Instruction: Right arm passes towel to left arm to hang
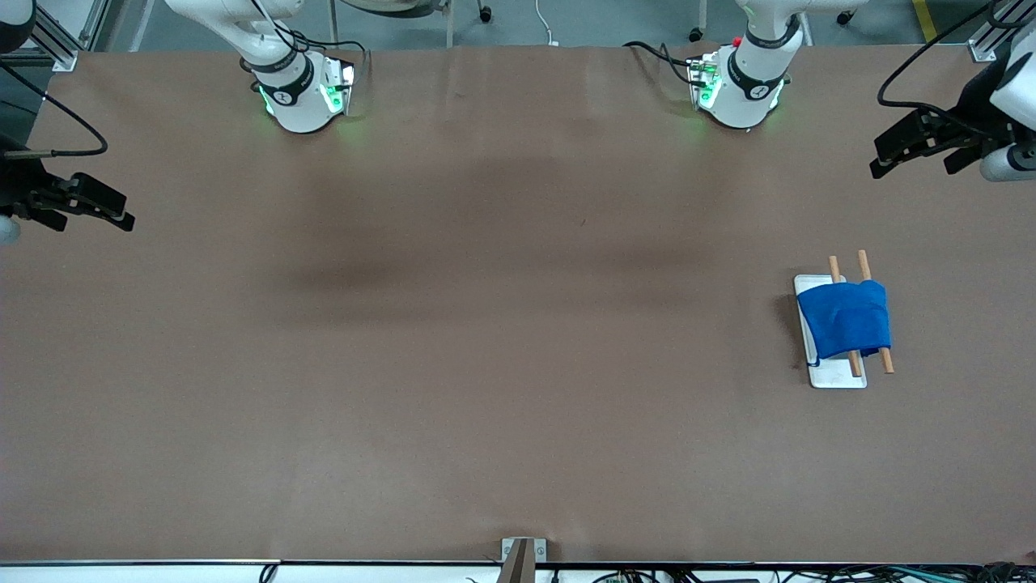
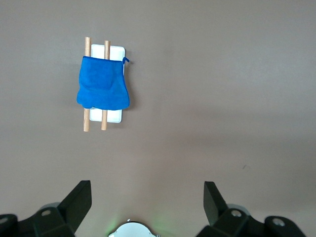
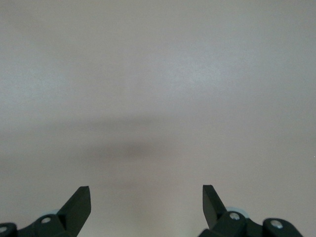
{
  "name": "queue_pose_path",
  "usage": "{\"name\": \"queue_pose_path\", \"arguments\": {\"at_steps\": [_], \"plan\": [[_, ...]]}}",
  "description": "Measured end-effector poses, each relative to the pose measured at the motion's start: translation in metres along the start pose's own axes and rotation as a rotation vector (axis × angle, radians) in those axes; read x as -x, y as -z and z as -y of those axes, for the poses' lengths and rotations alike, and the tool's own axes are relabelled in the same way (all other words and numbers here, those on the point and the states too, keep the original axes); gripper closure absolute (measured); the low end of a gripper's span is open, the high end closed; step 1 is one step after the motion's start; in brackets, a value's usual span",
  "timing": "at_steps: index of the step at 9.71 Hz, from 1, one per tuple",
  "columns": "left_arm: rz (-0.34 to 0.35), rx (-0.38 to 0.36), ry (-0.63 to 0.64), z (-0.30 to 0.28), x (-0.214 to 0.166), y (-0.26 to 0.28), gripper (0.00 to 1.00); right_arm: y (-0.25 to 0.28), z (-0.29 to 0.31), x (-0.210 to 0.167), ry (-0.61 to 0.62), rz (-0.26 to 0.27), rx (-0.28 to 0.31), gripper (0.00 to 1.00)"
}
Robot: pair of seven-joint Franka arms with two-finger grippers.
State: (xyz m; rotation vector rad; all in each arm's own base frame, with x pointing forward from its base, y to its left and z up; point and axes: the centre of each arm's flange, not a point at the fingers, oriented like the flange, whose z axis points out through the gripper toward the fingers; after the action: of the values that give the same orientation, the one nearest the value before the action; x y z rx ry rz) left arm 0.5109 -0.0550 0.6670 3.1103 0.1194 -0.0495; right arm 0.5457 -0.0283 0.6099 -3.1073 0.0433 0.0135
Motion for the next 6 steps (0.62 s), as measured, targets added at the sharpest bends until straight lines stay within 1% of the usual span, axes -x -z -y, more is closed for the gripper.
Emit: {"name": "queue_pose_path", "arguments": {"at_steps": [2, 6], "plan": [[-0.007, -0.003, 0.01, 0.0006, 0.0018, 0.0031, 0.0, 0.0, 0.0, 0.0, 0.0, 0.0, 0.0, 0.0], [-0.019, -0.043, 0.01, 0.0025, -0.0026, 0.0019, 0.0, 0.0, 0.0, 0.0, 0.0, 0.0, 0.0, 0.0]]}}
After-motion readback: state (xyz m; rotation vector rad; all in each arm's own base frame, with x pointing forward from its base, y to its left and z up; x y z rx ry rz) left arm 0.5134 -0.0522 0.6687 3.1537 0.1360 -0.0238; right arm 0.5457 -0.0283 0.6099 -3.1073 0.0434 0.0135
